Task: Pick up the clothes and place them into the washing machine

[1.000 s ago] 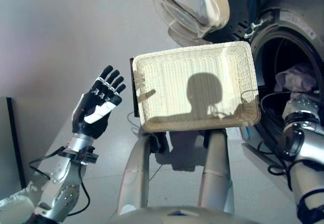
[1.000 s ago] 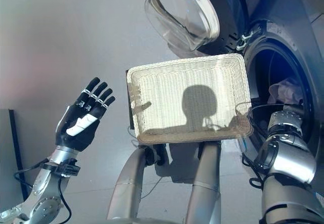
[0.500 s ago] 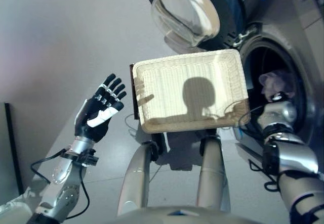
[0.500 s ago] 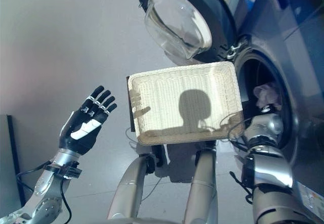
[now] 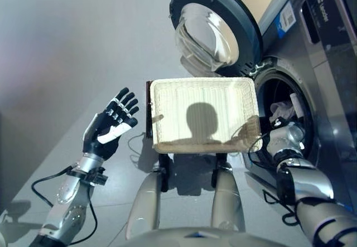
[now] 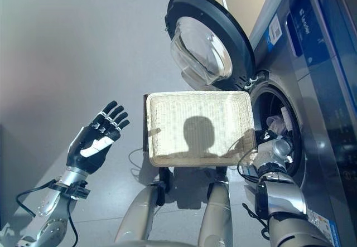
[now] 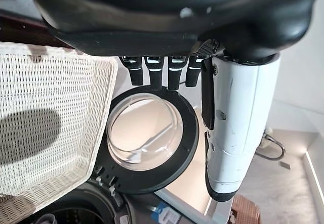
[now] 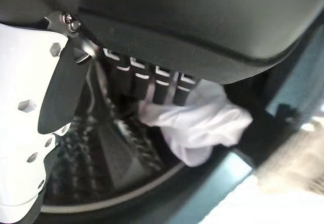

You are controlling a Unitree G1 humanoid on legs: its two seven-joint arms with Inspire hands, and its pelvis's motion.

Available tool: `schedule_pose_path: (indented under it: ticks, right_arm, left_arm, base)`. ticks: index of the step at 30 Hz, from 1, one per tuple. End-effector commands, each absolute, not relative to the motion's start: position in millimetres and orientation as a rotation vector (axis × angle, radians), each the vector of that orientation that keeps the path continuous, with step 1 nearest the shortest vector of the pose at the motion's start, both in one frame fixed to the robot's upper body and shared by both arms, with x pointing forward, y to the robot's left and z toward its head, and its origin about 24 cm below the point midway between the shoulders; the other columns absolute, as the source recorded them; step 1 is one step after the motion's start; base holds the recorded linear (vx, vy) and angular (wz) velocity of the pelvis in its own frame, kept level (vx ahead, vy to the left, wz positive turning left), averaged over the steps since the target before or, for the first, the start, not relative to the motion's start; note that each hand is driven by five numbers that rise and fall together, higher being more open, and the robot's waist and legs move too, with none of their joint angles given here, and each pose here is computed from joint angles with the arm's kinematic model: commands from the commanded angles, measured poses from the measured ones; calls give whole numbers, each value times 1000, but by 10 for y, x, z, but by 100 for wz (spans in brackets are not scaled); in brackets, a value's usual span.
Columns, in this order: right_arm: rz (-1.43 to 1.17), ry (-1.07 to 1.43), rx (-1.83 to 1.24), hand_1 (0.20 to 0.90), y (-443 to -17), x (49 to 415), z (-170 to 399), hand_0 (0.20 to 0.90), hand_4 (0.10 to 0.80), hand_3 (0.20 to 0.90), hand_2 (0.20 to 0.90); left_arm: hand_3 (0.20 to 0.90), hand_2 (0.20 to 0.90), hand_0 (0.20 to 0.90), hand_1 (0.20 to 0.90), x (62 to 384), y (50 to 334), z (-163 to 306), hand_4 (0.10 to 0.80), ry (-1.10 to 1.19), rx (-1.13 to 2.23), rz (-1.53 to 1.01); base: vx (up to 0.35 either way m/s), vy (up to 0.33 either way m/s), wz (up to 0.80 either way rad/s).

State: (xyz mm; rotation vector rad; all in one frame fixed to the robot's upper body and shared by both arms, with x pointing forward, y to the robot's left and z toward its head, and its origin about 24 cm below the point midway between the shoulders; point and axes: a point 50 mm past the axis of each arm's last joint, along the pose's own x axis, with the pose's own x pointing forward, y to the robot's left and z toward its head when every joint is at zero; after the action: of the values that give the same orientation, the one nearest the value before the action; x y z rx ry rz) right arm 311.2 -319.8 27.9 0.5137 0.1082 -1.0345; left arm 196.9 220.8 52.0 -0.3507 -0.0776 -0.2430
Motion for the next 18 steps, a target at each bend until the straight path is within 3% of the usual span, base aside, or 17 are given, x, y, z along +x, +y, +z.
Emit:
schedule_pose_path:
  ticks: [1,11,18]
  right_arm:
    - [-973,-16,320,900,-3305,3160,538,900,800,900,900]
    - [-840,202,-111,900,-3374,3112,401,900,800,900,900]
    - [-789,231,-69,900,-3165,2980,94,900,800,900,900]
  left_arm:
    - [900,900,900,900,1968,2205,856,800,-264,-294,-318]
    - [900,900,900,900,1935,2255,880,800,-243,-270,-336]
    - [900,900,900,900,1935,2255,870,800,-257,-286,-311]
  base:
    - [0,0,0]
    - [-6,0,0]
    - [4,-3,-5]
